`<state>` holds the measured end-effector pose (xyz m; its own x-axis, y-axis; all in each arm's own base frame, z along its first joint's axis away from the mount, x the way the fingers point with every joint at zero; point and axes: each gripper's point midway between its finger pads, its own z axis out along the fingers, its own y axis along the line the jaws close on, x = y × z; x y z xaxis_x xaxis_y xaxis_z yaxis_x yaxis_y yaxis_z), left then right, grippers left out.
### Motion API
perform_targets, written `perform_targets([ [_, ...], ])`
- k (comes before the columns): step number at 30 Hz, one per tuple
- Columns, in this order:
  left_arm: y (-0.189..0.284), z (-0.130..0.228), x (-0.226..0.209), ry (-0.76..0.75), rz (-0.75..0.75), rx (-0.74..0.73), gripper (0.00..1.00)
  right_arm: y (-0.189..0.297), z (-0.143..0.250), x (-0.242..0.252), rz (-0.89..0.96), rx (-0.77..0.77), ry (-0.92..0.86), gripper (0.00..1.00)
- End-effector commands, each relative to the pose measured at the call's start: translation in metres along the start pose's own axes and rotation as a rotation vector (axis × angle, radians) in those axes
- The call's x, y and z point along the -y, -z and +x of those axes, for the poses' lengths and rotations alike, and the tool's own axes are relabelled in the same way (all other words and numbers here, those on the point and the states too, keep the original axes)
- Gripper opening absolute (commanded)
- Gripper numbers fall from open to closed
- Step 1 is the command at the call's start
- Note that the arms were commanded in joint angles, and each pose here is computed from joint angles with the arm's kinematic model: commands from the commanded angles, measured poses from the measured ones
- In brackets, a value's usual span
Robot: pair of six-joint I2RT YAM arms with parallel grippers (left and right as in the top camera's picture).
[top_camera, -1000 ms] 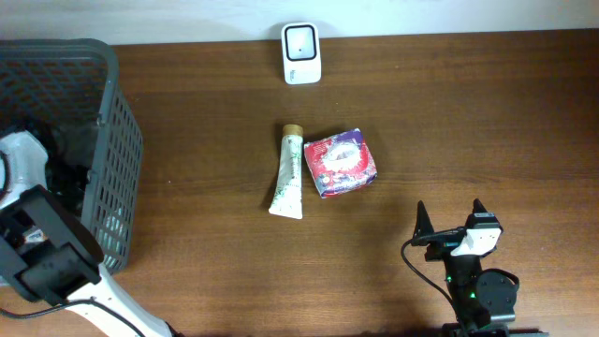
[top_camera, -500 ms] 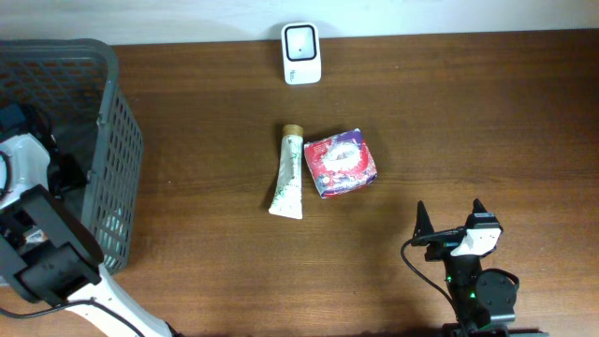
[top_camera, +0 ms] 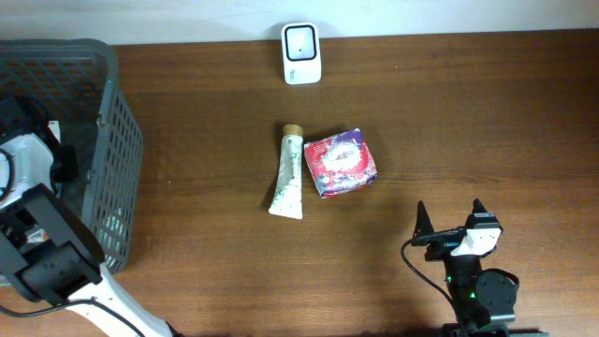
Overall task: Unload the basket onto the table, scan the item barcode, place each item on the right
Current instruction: 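Reach the left gripper into the basket and grasp the green packet, then place the green packet left of the white tube with left gripper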
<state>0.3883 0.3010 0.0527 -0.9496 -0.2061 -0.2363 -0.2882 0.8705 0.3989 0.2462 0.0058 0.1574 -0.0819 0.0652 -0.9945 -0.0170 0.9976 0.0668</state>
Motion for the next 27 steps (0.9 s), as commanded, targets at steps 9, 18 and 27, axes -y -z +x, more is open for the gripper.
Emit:
perform_targets([
  [9, 0.121, -0.049, -0.018, 0.241, -0.026, 0.280, 0.00, 0.000, 0.003, 0.000, 0.003, -0.004, 0.007, 0.99],
  [18, 0.351, -0.055, -0.018, 0.327, 0.301, 0.836, 0.00, 0.000, 0.003, 0.000, 0.003, -0.004, 0.007, 0.99],
  [27, 0.483, -0.006, 0.163, 0.111, 1.128, 0.801, 0.00, 0.000, 0.003, 0.000, 0.003, -0.004, 0.007, 0.99],
])
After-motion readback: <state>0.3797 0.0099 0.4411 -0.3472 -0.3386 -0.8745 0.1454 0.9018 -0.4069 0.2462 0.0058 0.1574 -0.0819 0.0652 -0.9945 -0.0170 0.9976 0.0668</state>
